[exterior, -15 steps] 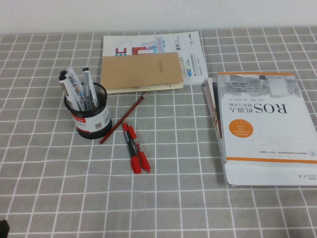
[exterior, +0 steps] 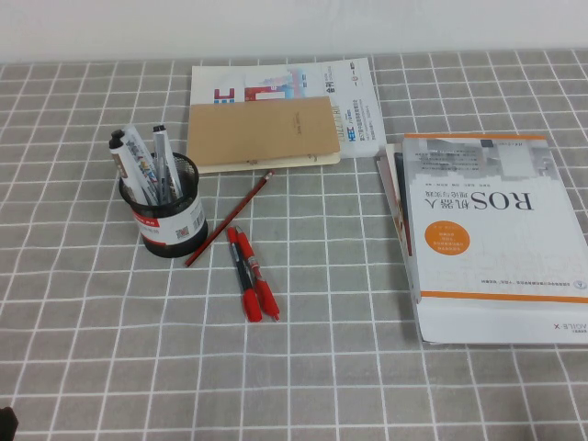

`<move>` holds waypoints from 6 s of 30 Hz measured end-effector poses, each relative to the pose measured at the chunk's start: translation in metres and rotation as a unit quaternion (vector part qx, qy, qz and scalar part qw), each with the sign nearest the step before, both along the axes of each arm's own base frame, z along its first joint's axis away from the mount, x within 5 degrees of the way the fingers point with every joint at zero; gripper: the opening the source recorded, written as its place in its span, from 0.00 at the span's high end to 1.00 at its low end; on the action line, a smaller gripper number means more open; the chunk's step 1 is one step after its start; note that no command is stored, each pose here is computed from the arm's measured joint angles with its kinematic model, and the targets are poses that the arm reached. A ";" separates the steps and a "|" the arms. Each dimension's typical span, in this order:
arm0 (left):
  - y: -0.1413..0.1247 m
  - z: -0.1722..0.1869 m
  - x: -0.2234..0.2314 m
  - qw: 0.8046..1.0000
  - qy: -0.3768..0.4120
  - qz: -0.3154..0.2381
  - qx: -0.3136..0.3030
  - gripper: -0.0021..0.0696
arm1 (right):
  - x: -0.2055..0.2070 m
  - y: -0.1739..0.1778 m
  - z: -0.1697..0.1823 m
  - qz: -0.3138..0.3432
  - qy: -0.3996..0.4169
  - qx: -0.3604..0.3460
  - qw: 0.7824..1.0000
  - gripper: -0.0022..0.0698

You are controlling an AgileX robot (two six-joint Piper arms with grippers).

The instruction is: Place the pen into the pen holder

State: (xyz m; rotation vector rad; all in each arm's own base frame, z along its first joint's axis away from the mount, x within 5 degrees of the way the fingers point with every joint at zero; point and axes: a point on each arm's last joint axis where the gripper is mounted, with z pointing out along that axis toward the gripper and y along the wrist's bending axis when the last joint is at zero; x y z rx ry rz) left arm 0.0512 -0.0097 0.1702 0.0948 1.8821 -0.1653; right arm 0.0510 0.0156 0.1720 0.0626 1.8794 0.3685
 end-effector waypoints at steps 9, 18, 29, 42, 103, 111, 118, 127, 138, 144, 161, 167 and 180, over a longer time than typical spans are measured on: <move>0.000 0.000 0.000 1.000 0.000 0.000 0.000 0.98 | -0.002 0.016 0.021 0.007 0.032 0.429 0.903 0.99; 0.000 0.000 0.000 1.000 0.000 0.000 0.000 0.98 | 0.001 0.010 0.027 -0.016 -0.007 0.458 0.889 0.99; 0.000 0.000 0.000 1.000 0.000 0.000 0.000 0.98 | -0.003 0.002 0.078 -0.006 -0.140 0.320 0.937 0.99; 0.000 0.000 0.000 1.000 0.000 0.000 0.000 0.98 | 0.097 0.044 0.186 0.153 -0.022 0.112 0.982 0.99; 0.000 0.000 0.000 1.000 0.000 0.000 0.000 0.98 | 0.317 0.338 0.027 0.296 0.379 -0.313 0.819 0.63; 0.000 0.000 0.000 1.000 0.000 0.000 0.001 0.98 | 0.317 0.341 0.026 0.299 0.379 -0.309 0.820 0.64; 0.000 0.000 0.000 1.000 0.000 0.000 0.001 0.98 | 0.312 0.349 0.017 0.309 0.386 -0.307 0.813 0.64; 0.000 0.000 0.000 1.000 0.000 0.000 0.001 0.98 | 0.311 0.349 0.015 0.306 0.388 -0.308 0.813 0.83; 0.000 0.000 0.000 1.000 0.000 0.000 0.001 0.98 | 0.289 0.327 0.030 0.271 0.431 -0.251 0.823 0.88; 0.000 0.000 0.000 1.000 0.000 0.000 0.001 0.98 | 0.260 0.298 0.049 0.255 0.317 -0.104 0.908 0.88; 0.000 0.000 0.000 1.000 0.000 0.000 0.001 0.98 | 0.265 0.320 0.093 0.309 -0.206 0.078 0.925 0.88; 0.000 0.000 0.000 1.000 0.000 0.000 0.001 0.98 | 0.284 0.341 0.088 0.320 -0.209 0.060 0.922 0.88; 0.000 0.000 0.000 1.000 0.000 0.000 0.001 0.98 | 0.309 0.363 0.048 0.312 -0.169 0.042 0.934 0.84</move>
